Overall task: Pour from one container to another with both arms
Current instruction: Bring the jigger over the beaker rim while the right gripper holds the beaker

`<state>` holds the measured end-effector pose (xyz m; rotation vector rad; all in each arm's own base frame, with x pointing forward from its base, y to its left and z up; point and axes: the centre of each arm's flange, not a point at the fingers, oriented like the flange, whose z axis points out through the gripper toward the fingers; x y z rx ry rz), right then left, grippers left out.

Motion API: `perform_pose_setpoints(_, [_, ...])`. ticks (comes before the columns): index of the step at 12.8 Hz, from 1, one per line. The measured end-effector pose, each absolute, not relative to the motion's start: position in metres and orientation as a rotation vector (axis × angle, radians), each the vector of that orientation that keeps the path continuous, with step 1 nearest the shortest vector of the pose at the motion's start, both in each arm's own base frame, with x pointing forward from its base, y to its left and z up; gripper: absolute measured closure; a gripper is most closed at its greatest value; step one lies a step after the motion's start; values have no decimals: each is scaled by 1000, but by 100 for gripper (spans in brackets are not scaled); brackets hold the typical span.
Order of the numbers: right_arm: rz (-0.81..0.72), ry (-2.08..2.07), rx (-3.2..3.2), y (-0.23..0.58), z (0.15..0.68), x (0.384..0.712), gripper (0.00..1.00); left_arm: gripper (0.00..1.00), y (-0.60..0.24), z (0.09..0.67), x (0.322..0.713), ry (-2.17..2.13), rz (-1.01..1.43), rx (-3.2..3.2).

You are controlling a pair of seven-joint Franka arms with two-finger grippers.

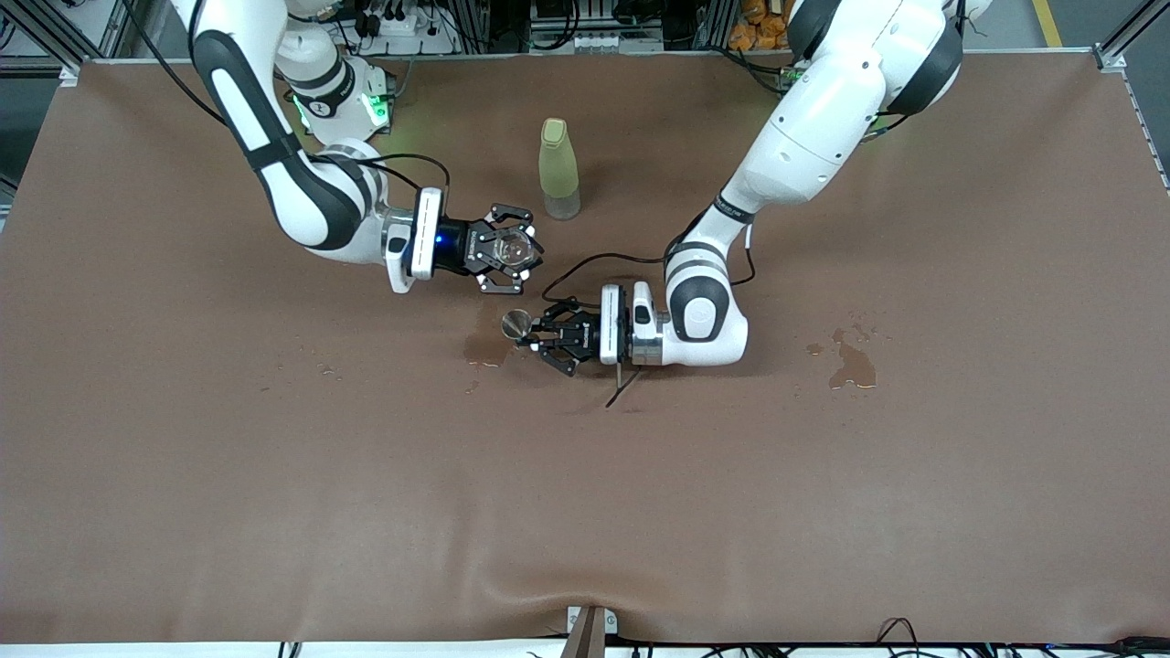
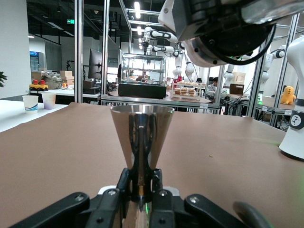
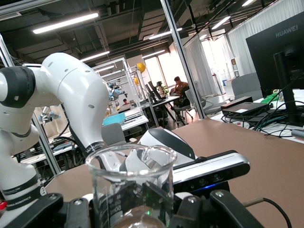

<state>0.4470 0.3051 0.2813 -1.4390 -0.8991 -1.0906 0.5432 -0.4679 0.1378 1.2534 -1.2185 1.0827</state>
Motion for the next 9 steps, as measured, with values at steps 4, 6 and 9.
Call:
perform_pose_setpoints(4, [-1106,-883,-1440,318,280,440,86,79,-465,141,549,-1230,1111,1244])
perform_pose_setpoints(6, [-1120,-890,-1441,320,278,443,86,79,-460,141,553,-1237,1126,1246])
perform_pose_setpoints(9, [-1124,-883,-1444,322,273,447,86,79,-453,137,555,-1244,1135,1253])
